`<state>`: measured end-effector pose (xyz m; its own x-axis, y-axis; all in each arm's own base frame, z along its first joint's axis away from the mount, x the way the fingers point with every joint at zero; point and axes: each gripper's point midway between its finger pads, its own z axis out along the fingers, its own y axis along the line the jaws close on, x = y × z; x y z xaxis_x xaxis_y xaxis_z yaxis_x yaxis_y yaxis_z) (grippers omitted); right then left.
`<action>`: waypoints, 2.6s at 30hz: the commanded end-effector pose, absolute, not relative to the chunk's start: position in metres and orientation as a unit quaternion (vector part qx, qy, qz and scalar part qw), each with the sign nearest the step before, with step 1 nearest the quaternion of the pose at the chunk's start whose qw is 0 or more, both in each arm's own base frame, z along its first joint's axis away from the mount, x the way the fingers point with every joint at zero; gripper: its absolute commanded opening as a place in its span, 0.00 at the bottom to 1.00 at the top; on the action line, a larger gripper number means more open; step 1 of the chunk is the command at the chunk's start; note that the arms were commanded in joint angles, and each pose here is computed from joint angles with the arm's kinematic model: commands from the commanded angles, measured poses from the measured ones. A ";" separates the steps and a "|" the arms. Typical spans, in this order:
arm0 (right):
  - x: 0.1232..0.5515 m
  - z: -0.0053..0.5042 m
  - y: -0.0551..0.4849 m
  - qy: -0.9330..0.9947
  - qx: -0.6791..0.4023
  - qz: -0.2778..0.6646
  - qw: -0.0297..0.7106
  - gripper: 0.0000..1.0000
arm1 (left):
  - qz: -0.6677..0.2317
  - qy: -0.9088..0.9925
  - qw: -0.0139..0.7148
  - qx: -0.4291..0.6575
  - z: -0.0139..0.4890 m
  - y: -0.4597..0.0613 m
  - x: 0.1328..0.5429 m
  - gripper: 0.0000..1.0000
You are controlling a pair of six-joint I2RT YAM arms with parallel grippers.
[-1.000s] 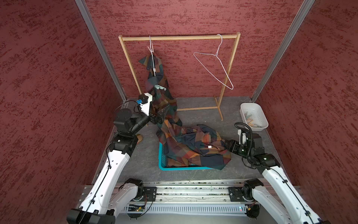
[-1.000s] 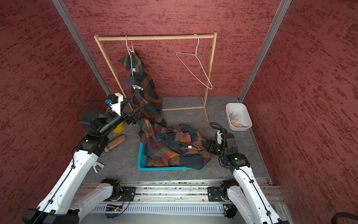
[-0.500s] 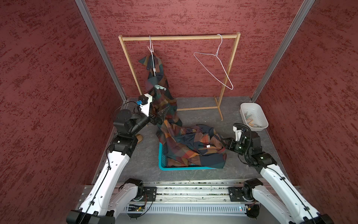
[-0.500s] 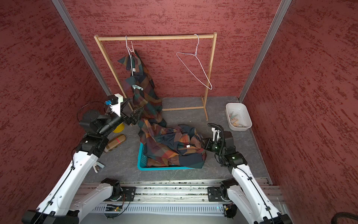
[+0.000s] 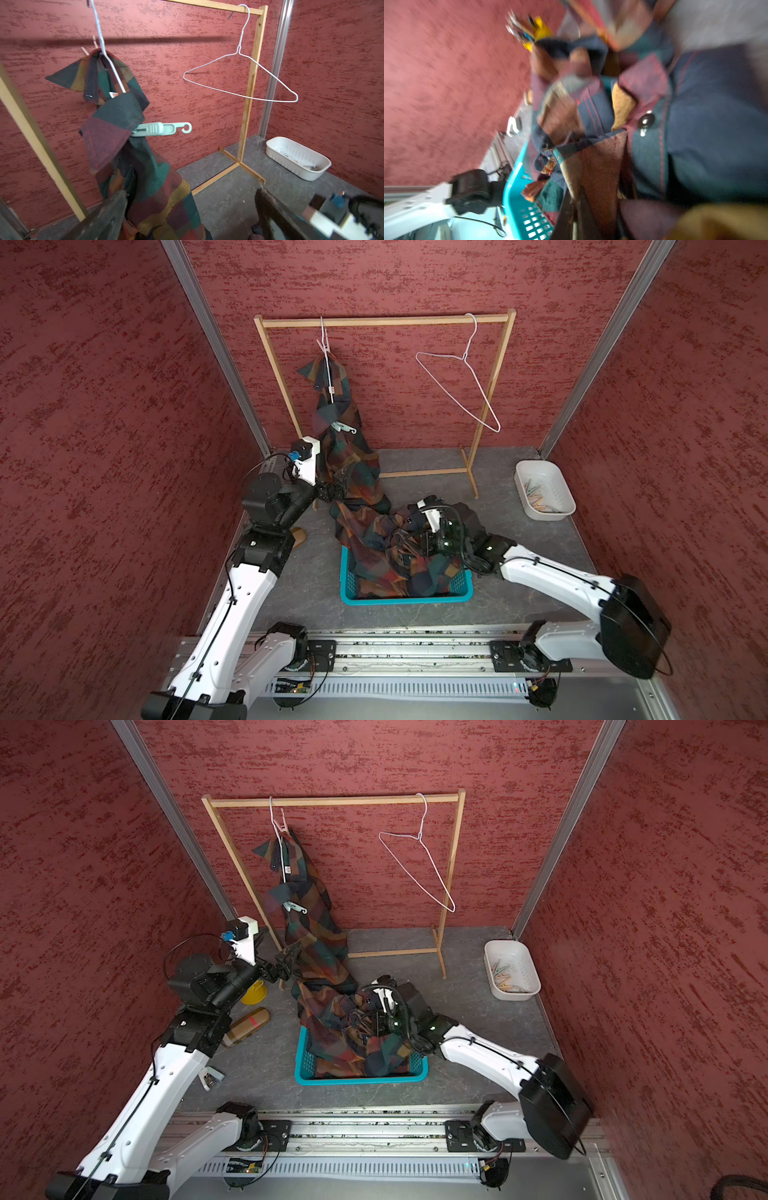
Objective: Remove the clothespins securing long-sleeve shirts to the hanger
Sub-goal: Adjust the long-sleeve shirt at the bin.
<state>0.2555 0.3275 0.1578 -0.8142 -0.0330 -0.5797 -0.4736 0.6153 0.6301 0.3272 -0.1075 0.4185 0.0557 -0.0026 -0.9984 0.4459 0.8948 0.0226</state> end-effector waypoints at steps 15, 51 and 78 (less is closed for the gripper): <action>0.274 0.106 0.308 0.887 -0.134 0.320 0.305 0.34 | -0.096 0.709 0.689 0.117 0.423 -0.086 0.354 0.98; 0.336 0.176 0.477 0.816 -0.264 0.358 0.369 0.35 | -0.037 0.668 0.743 -0.005 0.463 -0.017 0.331 0.99; 0.238 0.096 0.305 0.903 -0.161 0.263 0.300 0.00 | -0.070 0.732 0.670 0.101 0.420 -0.086 0.376 0.97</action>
